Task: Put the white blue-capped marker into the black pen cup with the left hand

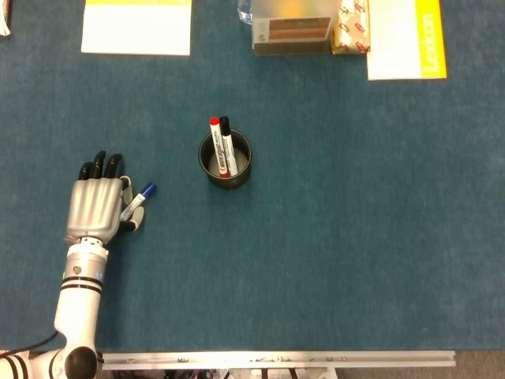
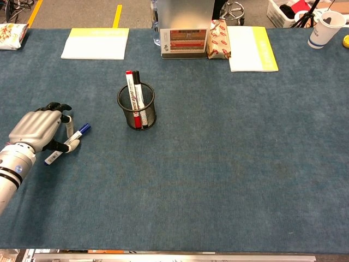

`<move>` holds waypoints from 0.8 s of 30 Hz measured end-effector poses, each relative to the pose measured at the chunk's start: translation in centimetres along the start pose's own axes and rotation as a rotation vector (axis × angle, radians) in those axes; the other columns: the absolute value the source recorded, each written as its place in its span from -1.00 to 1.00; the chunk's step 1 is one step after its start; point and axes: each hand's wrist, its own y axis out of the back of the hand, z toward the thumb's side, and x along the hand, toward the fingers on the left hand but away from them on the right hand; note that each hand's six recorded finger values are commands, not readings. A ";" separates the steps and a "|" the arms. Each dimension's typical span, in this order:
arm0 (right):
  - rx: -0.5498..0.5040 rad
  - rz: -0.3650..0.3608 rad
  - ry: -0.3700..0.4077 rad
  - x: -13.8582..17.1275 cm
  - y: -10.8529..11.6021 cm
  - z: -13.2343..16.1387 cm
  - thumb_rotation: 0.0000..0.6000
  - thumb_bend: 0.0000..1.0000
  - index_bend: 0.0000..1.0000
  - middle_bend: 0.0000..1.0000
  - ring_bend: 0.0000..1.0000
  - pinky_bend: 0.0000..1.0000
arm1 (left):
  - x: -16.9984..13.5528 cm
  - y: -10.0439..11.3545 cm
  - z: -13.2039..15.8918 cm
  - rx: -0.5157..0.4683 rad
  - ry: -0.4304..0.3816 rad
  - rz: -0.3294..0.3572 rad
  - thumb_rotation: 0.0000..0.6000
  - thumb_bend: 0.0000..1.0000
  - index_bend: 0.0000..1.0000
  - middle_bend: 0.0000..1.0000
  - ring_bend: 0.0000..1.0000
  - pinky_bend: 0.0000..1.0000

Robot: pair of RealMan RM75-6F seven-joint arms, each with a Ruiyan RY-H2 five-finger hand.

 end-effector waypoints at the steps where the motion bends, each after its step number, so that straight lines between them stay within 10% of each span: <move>1: 0.000 0.000 0.000 0.0 0.0 0.0 1.00 -1.00 -0.41 -0.49 -0.56 -0.23 | 0.0 0.1 0.1 -0.001 -0.002 0.002 0.60 -0.30 0.15 -0.76 -0.97 -0.74; 24: 0.000 0.003 0.003 0.0 -0.1 0.1 1.00 -1.00 -0.41 -0.49 -0.56 -0.23 | 0.5 6.9 3.8 0.023 -0.106 0.192 0.61 -0.30 0.15 -0.76 -0.97 -0.74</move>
